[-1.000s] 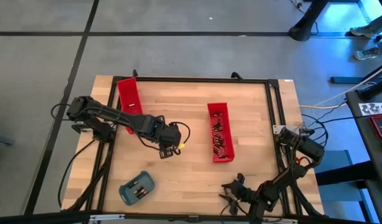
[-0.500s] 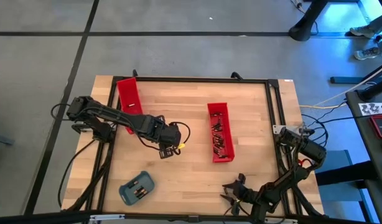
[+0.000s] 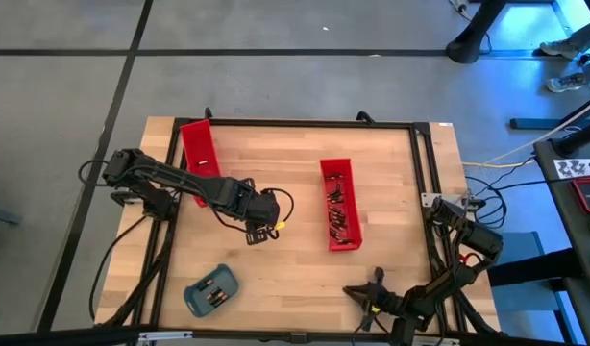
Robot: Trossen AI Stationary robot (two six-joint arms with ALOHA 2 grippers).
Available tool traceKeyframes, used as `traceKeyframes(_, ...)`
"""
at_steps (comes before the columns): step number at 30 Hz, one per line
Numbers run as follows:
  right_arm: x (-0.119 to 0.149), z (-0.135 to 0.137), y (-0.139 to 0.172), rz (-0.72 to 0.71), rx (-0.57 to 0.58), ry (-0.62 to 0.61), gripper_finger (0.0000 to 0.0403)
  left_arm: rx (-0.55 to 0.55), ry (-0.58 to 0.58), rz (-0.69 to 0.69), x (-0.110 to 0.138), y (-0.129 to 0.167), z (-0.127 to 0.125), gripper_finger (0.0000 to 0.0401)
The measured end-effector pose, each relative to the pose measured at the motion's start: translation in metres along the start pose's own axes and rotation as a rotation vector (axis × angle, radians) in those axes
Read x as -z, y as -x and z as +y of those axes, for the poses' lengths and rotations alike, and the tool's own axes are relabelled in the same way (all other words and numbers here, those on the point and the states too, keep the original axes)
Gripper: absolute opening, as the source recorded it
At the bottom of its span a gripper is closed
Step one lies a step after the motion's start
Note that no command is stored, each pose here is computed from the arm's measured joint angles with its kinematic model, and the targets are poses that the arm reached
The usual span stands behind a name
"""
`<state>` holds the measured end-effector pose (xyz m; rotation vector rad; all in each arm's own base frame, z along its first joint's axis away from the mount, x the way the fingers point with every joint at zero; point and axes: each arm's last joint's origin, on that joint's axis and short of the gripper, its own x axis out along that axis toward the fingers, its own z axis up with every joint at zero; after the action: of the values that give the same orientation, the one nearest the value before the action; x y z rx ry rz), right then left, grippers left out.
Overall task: Sort batteries
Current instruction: Put the small black battery into the right red bin
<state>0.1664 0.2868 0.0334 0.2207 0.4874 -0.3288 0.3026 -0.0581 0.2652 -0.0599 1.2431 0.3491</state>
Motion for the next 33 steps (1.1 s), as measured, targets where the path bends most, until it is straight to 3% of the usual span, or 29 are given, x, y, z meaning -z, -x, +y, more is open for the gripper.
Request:
traceKeyframes(3, -0.002, 0.000, -0.003, -0.007, 0.005, -0.013, 0.0026, 0.000, 0.000, 0.000, 0.000, 0.000, 0.000, 0.0143)
traceKeyframes(6, -0.009, 0.002, -0.005, 0.004, 0.002, -0.045, 0.0026, 0.001, 0.000, -0.001, 0.000, 0.000, 0.000, 0.0143)
traceKeyframes(10, -0.036, 0.007, -0.003, 0.160, -0.036, -0.139, 0.0026, 0.001, 0.001, -0.002, 0.000, 0.000, 0.000, 0.0143)
traceKeyframes(15, -0.089, 0.003, 0.002, 0.300, -0.070, -0.211, 0.0027, -0.001, 0.001, -0.007, -0.001, 0.000, 0.000, 0.0143)
traceKeyframes(19, -0.149, -0.002, 0.009, 0.247, -0.156, -0.230, 0.0027, 0.000, -0.022, -0.020, -0.002, 0.000, 0.000, 0.0143)
traceKeyframes(24, -0.216, -0.035, 0.010, 0.190, -0.146, -0.355, 0.0027, 0.020, -0.069, -0.071, -0.007, 0.000, -0.003, 0.0143)
traceKeyframes(28, -0.251, -0.077, 0.003, 0.155, 0.006, -0.363, 0.0027, 0.017, -0.113, -0.107, -0.010, 0.000, -0.004, 0.0143)
traceKeyframes(33, -0.272, -0.134, -0.027, 0.194, 0.266, -0.437, 0.0027, -0.023, -0.151, -0.111, -0.009, 0.000, -0.002, 0.0143)
